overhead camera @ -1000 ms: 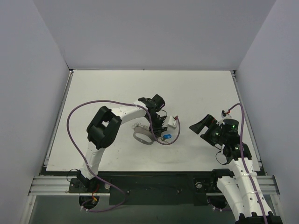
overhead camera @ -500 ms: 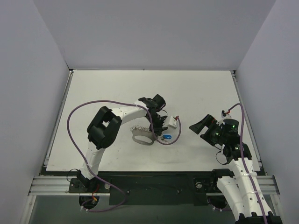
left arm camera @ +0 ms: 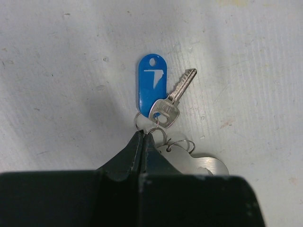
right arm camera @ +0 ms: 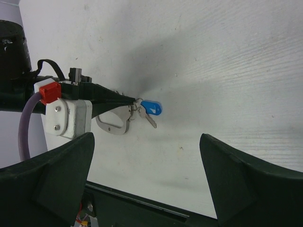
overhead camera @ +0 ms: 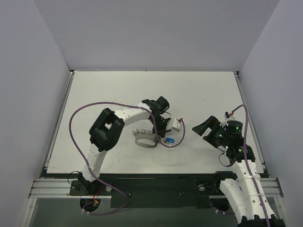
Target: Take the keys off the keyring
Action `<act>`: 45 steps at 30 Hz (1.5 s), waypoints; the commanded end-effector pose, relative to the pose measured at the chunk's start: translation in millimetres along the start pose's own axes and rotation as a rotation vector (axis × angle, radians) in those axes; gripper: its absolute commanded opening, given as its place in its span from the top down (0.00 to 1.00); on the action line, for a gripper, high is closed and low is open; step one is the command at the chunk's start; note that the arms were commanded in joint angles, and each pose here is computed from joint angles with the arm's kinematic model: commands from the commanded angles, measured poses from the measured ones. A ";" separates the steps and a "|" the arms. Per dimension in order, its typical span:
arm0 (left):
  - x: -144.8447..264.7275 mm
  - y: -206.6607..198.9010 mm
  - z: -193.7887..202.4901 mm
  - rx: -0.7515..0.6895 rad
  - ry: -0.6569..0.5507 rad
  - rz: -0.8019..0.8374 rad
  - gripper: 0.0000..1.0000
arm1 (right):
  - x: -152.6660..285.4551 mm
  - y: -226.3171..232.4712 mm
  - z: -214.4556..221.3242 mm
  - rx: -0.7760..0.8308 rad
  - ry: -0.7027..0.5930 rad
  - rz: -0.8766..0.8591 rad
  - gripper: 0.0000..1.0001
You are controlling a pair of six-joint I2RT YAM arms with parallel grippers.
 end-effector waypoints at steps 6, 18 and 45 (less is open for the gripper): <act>20.1 0.1 -29.3 -0.039 -0.054 -0.091 1.00 | 1.4 23.1 -8.4 -0.007 0.035 -0.117 0.12; 41.4 -13.4 -51.8 -0.014 -0.133 -0.170 1.00 | -16.5 38.8 -16.6 -0.170 0.059 -0.376 0.19; 142.8 -72.1 -122.0 -0.277 -0.360 -0.294 1.00 | 44.0 154.3 13.7 -0.023 0.232 -0.923 0.32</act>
Point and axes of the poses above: each gripper's point midway between its finger pads, its own x axis back along the fingers, its own y axis along the line the jaws close on, z = x × y, the point moved 4 cm from there along x, back along the fingers, and after that the axes turned 12 degrees about -x, right-handed, at the moved point
